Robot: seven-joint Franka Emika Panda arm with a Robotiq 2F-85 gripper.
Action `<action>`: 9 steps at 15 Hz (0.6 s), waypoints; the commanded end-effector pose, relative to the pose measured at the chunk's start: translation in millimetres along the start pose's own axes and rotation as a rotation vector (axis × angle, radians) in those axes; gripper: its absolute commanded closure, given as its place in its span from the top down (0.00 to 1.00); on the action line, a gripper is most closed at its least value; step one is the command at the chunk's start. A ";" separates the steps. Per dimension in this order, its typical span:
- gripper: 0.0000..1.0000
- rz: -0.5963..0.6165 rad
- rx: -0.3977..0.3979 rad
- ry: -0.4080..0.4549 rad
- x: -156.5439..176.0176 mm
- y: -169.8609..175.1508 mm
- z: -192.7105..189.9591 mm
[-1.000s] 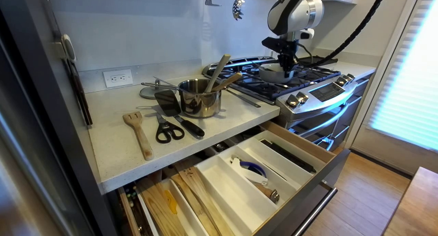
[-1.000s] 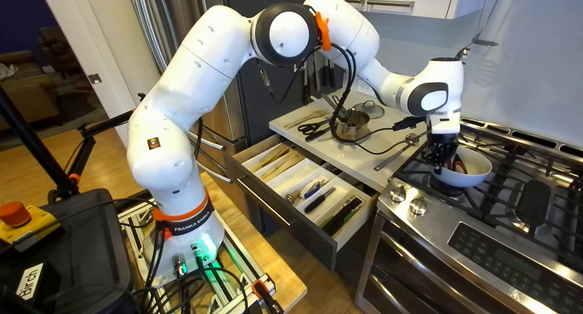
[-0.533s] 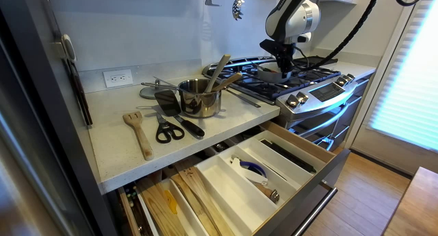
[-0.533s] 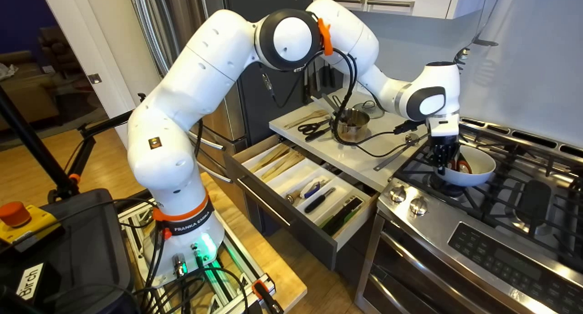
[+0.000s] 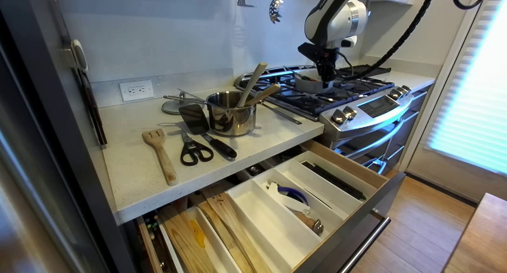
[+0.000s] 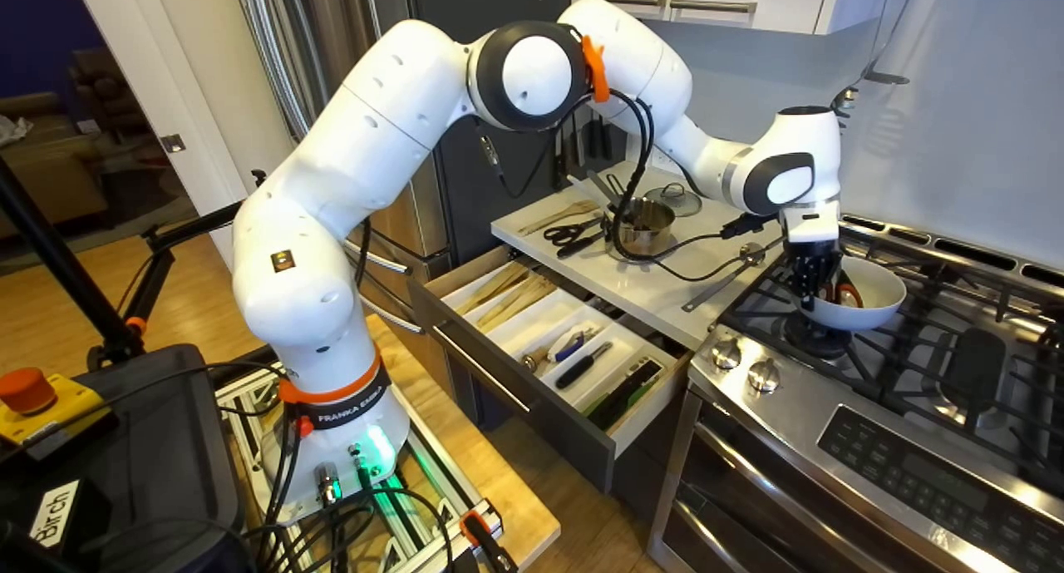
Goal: Put the grey bowl on the front left plate of the stove
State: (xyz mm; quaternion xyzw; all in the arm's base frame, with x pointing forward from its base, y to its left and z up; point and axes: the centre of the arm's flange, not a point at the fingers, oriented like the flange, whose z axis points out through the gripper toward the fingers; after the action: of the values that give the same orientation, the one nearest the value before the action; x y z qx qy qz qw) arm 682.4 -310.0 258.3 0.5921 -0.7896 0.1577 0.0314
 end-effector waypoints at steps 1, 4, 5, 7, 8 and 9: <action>0.02 0.018 -0.002 -0.035 6.0 -5.1 -17.7; 0.02 0.007 -0.015 -0.079 4.8 -4.7 -14.8; 0.02 0.009 -0.017 -0.088 4.3 -3.9 -14.2; 0.02 0.011 -0.021 -0.098 4.5 -3.2 -12.9; 0.02 0.013 -0.023 -0.105 4.5 -2.8 -12.0; 0.02 0.013 -0.027 -0.108 4.2 -2.1 -11.2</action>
State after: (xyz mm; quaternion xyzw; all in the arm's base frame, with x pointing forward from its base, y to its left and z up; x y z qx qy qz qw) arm 682.9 -306.6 256.5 0.5950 -0.7938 0.1249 0.0150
